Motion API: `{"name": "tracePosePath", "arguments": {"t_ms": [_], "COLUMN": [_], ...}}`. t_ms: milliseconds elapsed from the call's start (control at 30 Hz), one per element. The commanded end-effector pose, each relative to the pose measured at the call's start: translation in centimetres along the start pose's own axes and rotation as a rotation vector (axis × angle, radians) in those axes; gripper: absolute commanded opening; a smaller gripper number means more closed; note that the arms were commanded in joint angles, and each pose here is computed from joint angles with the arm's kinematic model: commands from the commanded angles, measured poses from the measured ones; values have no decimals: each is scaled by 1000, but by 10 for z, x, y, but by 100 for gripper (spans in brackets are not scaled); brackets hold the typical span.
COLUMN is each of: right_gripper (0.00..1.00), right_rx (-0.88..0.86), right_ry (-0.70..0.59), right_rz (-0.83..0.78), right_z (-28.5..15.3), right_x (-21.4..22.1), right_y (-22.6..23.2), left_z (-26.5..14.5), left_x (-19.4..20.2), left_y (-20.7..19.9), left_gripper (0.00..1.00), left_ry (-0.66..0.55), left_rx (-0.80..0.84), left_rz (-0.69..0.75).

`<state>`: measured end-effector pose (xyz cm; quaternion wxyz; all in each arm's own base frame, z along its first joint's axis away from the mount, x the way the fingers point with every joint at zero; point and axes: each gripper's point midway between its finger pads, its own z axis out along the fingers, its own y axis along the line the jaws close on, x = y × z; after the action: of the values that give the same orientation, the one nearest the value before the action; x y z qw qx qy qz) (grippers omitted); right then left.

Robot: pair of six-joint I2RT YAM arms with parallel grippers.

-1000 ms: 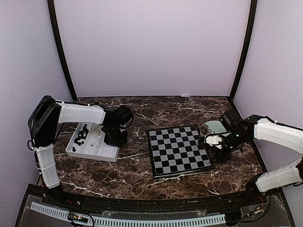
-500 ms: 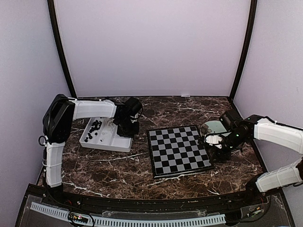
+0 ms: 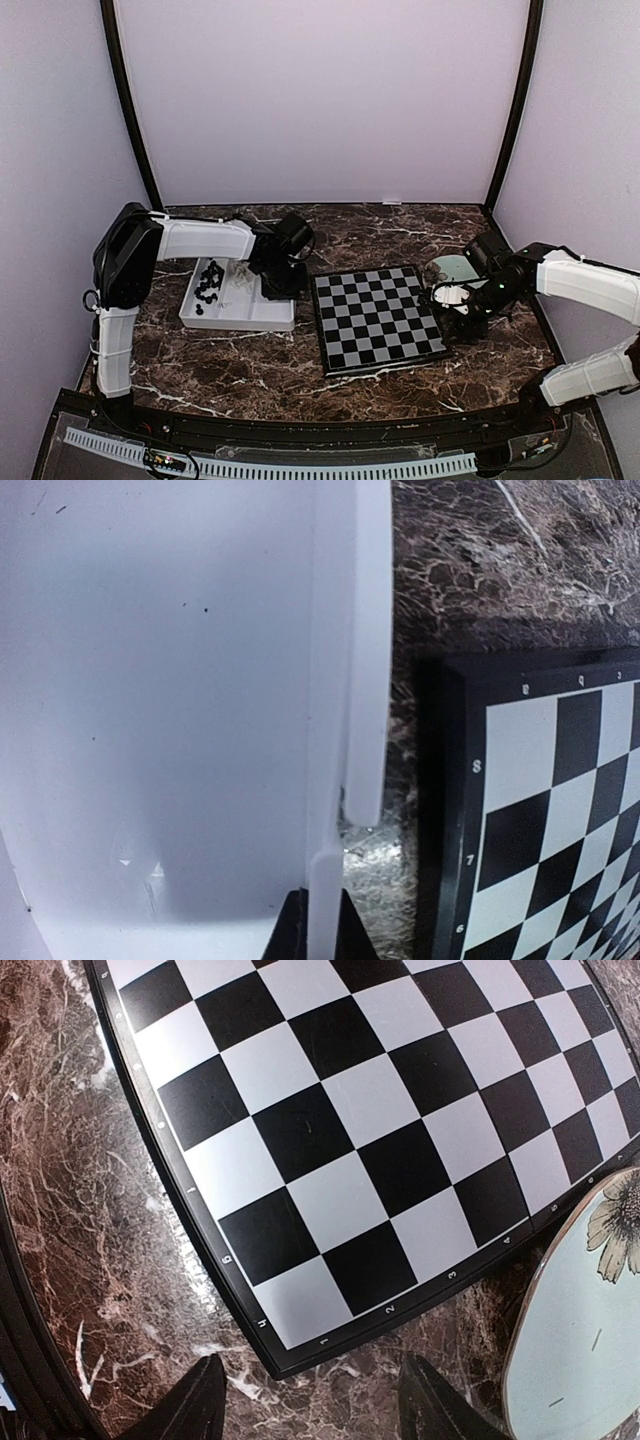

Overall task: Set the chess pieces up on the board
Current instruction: Move the storage box to the center of the board, then pick up the king from the storage box.

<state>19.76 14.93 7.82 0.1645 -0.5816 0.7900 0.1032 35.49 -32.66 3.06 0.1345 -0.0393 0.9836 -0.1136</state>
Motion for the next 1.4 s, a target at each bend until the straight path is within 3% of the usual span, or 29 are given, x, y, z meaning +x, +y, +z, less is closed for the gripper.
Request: {"name": "tracePosePath", "arguments": {"t_ms": [0, 233, 400, 533, 633, 800, 933, 1200, 1367], "right_gripper": [60, 60, 61, 61, 61, 62, 63, 63, 63], "right_rx": [-13, -15, -17, -15, -30, -60, -55, -15, -7], "right_ry": [-12, -13, -23, -62, -177, -396, -500, -495, -495], "right_rz": [-11, -11, -6, 17, 95, 299, 414, 451, 460], "right_z": [1, -1, -7, -12, -22, -45, -51, -42, -41], "right_x": [-1, -1, -4, -15, -33, -48, -44, -27, -24], "right_y": [2, 3, 5, 0, -14, -53, -75, -79, -82], "left_z": [-7, -22, -78, -119, -132, -130, -116, -85, -74], "left_x": [15, 8, -5, -28, -52, -95, -119, -144, -137], "left_y": [-44, -53, -57, -46, -21, 33, 65, 109, 118], "left_gripper": [3, 32, 44, 45, 46, 44, 40, 27, 35], "left_ry": [56, 38, -13, -99, -172, -234, -228, -155, -100], "left_rx": [203, 227, 232, 191, 110, -2, -1, -47, -52], "left_rz": [-160, -129, -2, 161, 302, 389, 352, 253, 199]}}
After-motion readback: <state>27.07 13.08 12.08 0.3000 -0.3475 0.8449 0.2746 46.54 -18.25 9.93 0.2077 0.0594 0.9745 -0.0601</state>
